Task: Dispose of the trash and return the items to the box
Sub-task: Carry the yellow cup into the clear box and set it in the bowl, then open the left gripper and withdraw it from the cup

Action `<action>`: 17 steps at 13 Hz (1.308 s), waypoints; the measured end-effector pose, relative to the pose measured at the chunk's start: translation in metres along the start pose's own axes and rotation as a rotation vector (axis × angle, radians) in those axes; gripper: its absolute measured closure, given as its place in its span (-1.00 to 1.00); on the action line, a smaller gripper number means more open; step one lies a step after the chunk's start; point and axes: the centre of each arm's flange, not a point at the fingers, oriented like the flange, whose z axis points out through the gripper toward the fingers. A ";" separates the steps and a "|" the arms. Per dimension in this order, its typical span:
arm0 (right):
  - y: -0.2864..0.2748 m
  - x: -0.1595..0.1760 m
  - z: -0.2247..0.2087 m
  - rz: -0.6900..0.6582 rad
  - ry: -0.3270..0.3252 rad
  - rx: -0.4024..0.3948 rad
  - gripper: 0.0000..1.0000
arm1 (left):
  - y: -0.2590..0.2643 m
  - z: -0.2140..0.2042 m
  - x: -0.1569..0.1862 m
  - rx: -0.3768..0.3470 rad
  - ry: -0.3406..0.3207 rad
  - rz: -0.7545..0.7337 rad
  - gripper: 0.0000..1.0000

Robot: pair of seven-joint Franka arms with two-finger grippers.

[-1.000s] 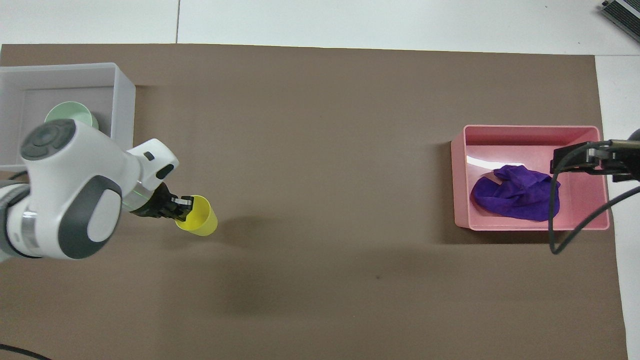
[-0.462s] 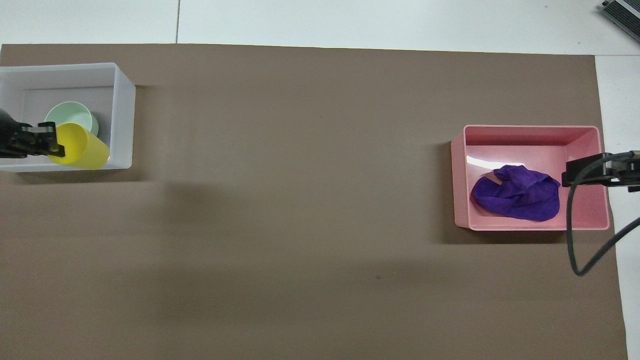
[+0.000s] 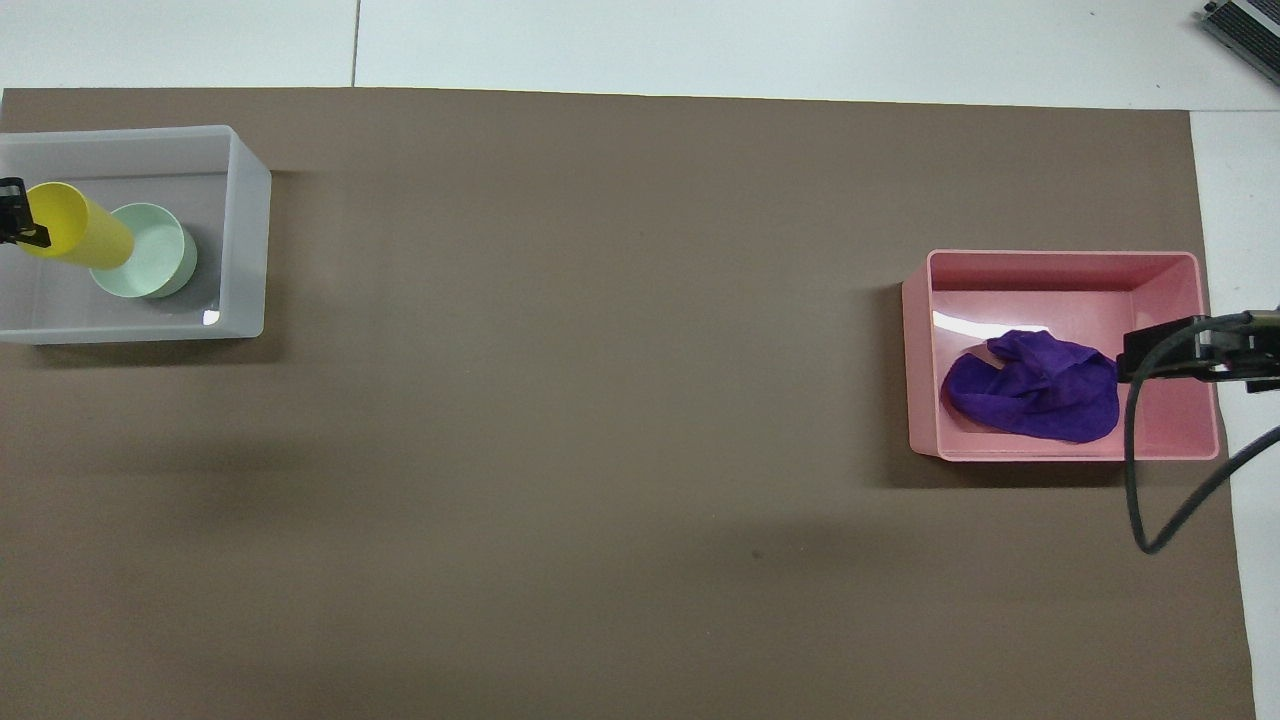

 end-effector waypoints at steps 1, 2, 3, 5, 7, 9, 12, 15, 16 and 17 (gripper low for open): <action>0.005 0.000 0.001 0.007 -0.002 0.000 -1.00 | -0.003 0.017 0.004 0.000 -0.013 -0.001 0.95; 0.009 0.001 0.002 0.012 -0.004 0.000 -1.00 | -0.005 0.031 0.006 -0.001 -0.028 -0.002 0.95; 0.011 0.001 0.003 0.014 -0.006 0.001 -1.00 | -0.005 0.044 0.007 -0.002 -0.043 -0.001 0.95; 0.011 0.001 0.005 0.013 -0.012 0.006 -1.00 | -0.005 0.066 0.010 -0.001 -0.056 -0.001 0.95; 0.010 0.000 0.007 0.008 -0.015 0.008 -1.00 | -0.007 0.078 0.011 0.007 -0.067 0.001 0.93; 0.009 -0.001 0.007 0.003 -0.017 0.010 -1.00 | -0.007 0.078 0.011 0.010 -0.066 0.003 0.56; 0.009 -0.003 0.006 0.002 -0.015 0.011 -1.00 | -0.002 0.066 0.013 0.008 -0.045 0.012 -0.12; 0.009 -0.004 0.007 0.001 -0.017 0.011 -1.00 | 0.027 0.007 0.009 0.003 0.021 0.050 -0.80; 0.009 -0.004 0.007 0.001 -0.017 0.011 -1.00 | 0.040 -0.016 -0.001 0.003 0.003 0.062 -0.98; 0.009 -0.004 0.007 0.001 -0.017 0.012 -1.00 | 0.054 -0.037 -0.013 0.004 -0.022 0.072 -1.00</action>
